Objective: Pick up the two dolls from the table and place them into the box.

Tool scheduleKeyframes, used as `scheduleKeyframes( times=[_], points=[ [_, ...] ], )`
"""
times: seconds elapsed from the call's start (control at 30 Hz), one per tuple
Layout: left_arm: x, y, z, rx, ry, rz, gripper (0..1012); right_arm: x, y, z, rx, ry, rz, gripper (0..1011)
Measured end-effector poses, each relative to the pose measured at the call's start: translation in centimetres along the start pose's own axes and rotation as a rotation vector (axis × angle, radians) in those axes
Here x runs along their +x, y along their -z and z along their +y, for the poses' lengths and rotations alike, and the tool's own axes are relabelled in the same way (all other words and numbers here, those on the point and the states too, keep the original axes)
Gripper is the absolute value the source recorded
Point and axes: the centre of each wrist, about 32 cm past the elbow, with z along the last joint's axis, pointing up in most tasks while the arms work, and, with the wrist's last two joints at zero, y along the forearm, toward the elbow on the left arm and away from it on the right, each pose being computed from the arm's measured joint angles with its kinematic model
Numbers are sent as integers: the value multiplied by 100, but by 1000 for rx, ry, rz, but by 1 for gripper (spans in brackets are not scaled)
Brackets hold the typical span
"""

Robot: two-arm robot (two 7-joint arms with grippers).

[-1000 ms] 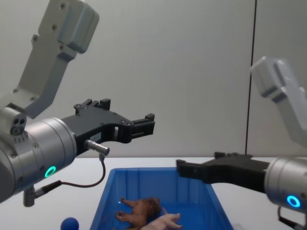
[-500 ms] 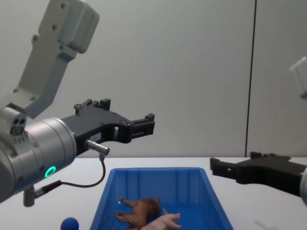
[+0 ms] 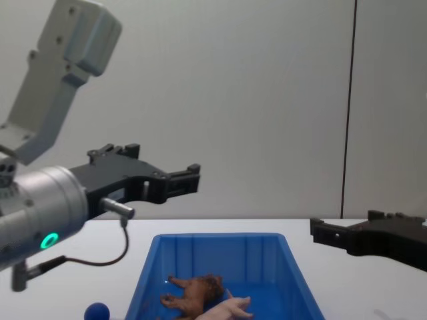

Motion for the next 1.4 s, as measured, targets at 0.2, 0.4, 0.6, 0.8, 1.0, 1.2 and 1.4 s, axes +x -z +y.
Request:
scheduleKeyframes(
  times=[0.2, 0.4, 0.6, 0.8, 1.0, 1.2, 1.4],
  points=[
    [103, 4, 85, 37, -4, 5, 1003, 9, 3, -17, 2, 8, 0, 1001],
    [235, 24, 188, 76, -2, 14, 1003, 13, 5, -26, 2, 12, 0, 1001],
    [377, 60, 293, 116, 2, 24, 1003, 17, 6, -33, 3, 14, 0, 1001],
    [503, 114, 382, 157, 9, 29, 1004, 19, 6, -36, 4, 17, 1, 1001],
    [614, 184, 444, 196, 25, 27, 1004, 21, 5, -38, 4, 18, 1, 1001],
    [710, 269, 485, 232, 49, 26, 1003, 21, 5, -40, 4, 18, 0, 1001],
    [780, 351, 512, 260, 70, 31, 1003, 21, 6, -42, 4, 19, 0, 1001]
  ],
)
